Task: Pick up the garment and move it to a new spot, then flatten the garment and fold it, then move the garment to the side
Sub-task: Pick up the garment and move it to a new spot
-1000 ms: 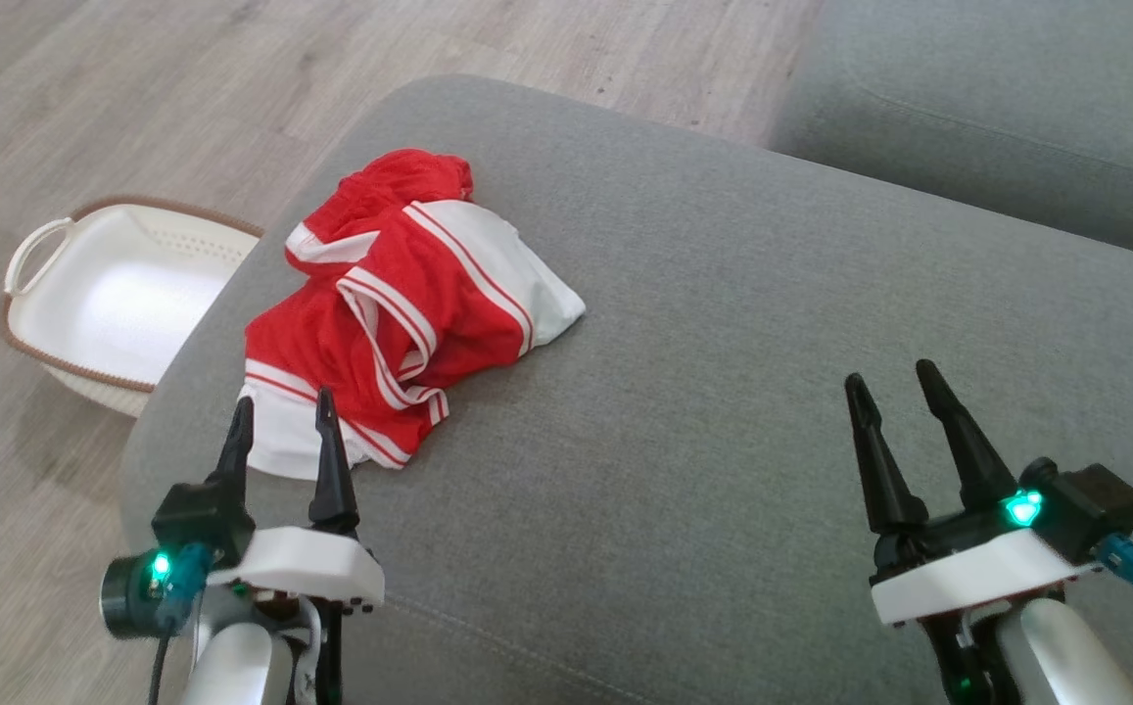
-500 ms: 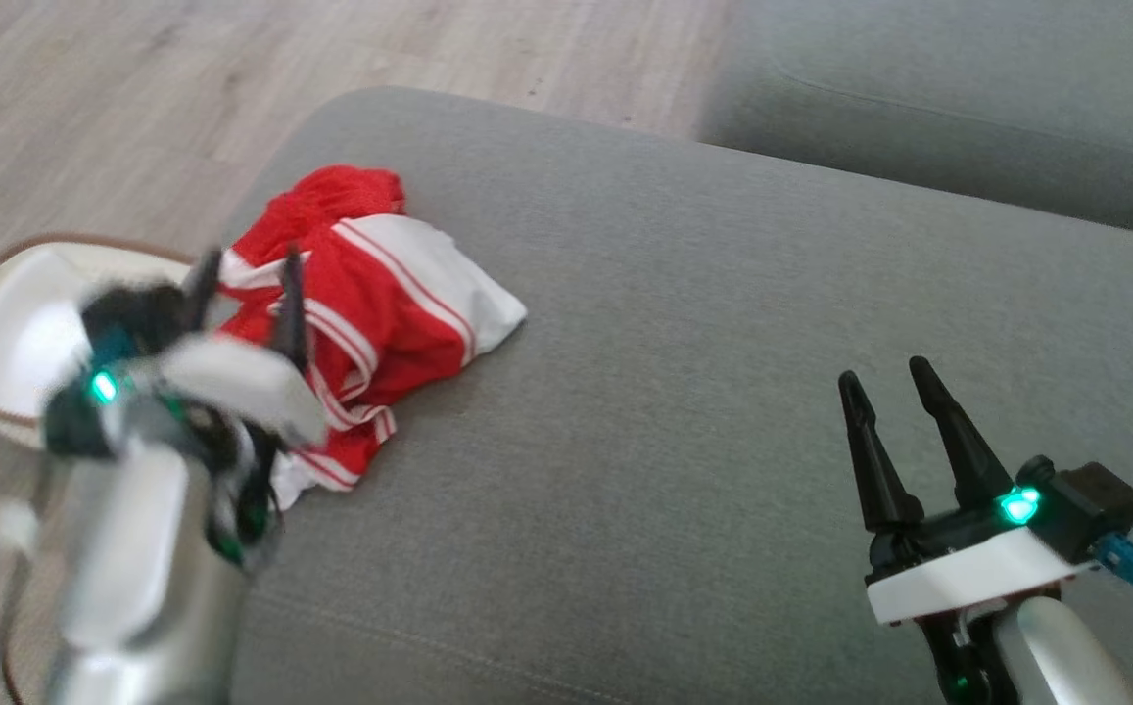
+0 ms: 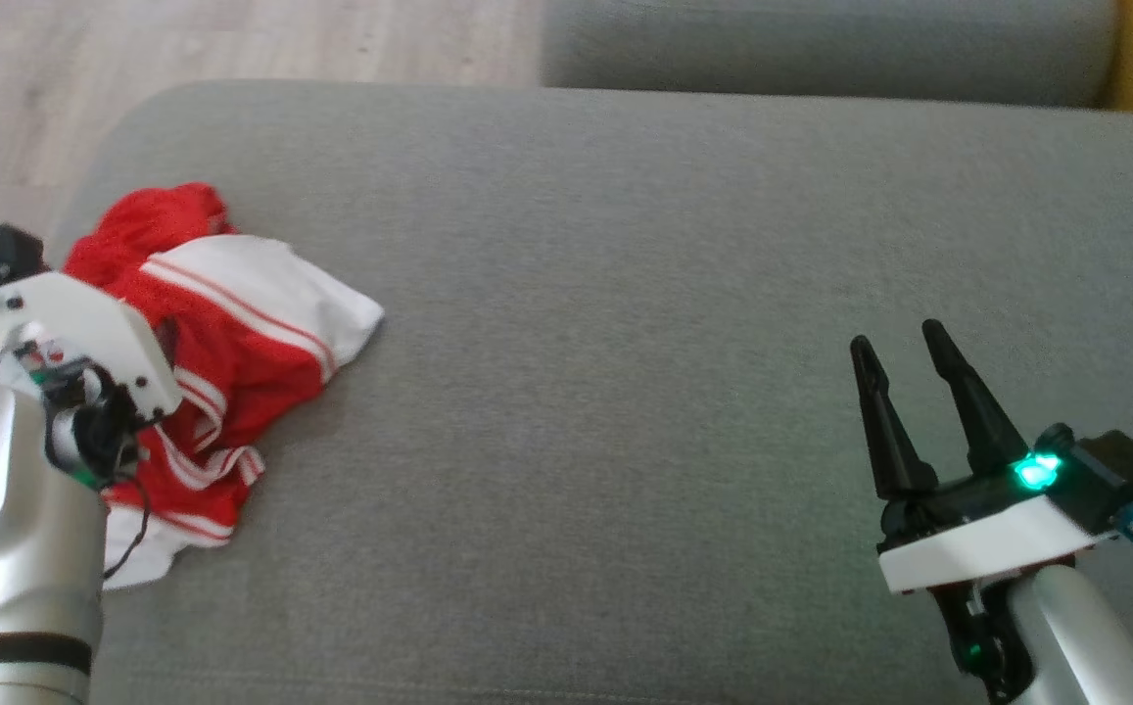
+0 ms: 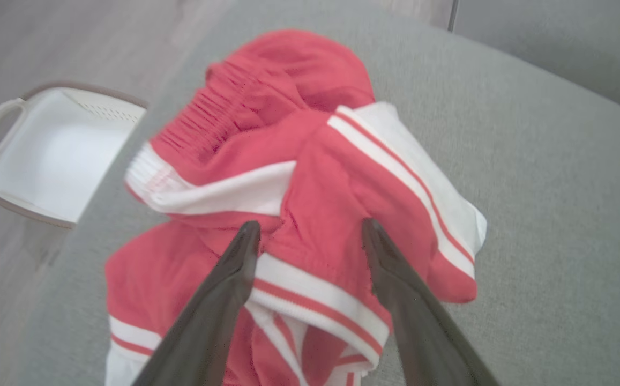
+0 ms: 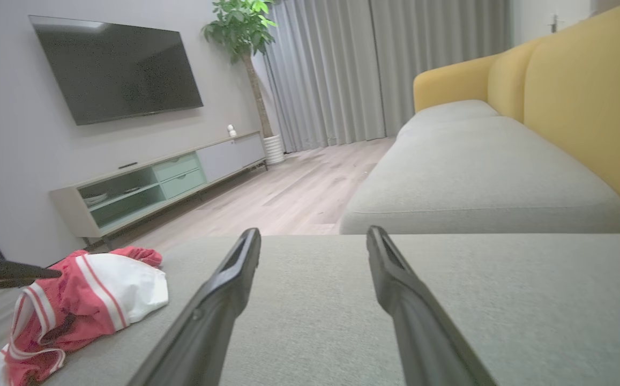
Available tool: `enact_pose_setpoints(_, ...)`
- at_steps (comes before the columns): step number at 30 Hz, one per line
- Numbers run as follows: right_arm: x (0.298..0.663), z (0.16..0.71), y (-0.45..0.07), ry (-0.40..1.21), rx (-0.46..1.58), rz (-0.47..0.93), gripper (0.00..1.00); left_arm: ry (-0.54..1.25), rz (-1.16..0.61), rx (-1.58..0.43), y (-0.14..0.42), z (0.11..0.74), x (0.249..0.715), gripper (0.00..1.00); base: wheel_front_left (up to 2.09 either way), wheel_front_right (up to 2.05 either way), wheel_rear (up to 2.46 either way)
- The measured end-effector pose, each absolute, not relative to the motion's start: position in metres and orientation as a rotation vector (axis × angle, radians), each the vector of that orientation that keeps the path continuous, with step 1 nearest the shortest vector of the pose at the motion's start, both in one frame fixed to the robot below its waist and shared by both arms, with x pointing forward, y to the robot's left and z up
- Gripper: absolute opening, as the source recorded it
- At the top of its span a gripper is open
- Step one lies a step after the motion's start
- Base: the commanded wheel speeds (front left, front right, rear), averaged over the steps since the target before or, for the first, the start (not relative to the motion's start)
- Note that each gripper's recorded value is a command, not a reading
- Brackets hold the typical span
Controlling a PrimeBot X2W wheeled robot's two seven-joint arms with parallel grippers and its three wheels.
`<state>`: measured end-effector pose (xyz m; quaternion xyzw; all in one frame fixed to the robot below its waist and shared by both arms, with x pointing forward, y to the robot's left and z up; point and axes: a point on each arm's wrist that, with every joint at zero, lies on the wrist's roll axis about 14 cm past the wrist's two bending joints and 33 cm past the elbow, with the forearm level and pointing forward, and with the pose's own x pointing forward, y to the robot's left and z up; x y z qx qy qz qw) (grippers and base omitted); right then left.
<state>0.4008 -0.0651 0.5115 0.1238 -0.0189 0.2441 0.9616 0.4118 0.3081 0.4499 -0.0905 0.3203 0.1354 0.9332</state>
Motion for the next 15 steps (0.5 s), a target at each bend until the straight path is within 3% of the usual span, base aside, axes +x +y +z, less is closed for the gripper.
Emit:
enact_pose_setpoints(7, 0.406, 0.503, -0.090, -0.022, 0.263, 0.420, 1.00, 0.907, 0.236, -0.224, 0.286, 0.396, 0.402, 1.00, 0.00, 0.00, 0.00)
enact_pose_setpoints(8, 0.406, 0.502, -0.091, -0.019, 0.264, 0.416, 1.00, 0.924, 0.230, -0.222, 0.285, 0.393, 0.401, 0.95, 0.00, 0.00, 0.00)
enact_pose_setpoints(9, 0.406, 0.501, -0.092, -0.018, 0.264, 0.414, 1.00, 0.927, 0.228, -0.221, 0.284, 0.391, 0.401, 0.38, 0.00, 0.00, 0.00)
enact_pose_setpoints(10, 0.406, 0.501, -0.092, -0.017, 0.264, 0.413, 1.00, 0.924, 0.229, -0.218, 0.285, 0.391, 0.402, 0.00, 0.00, 0.00, 0.00)
enact_pose_setpoints(15, 0.408, 0.505, -0.092, -0.031, 0.263, 0.413, 1.00, 0.900, 0.216, -0.203, 0.287, 0.397, 0.401, 0.00, 0.00, 0.00, 0.00)
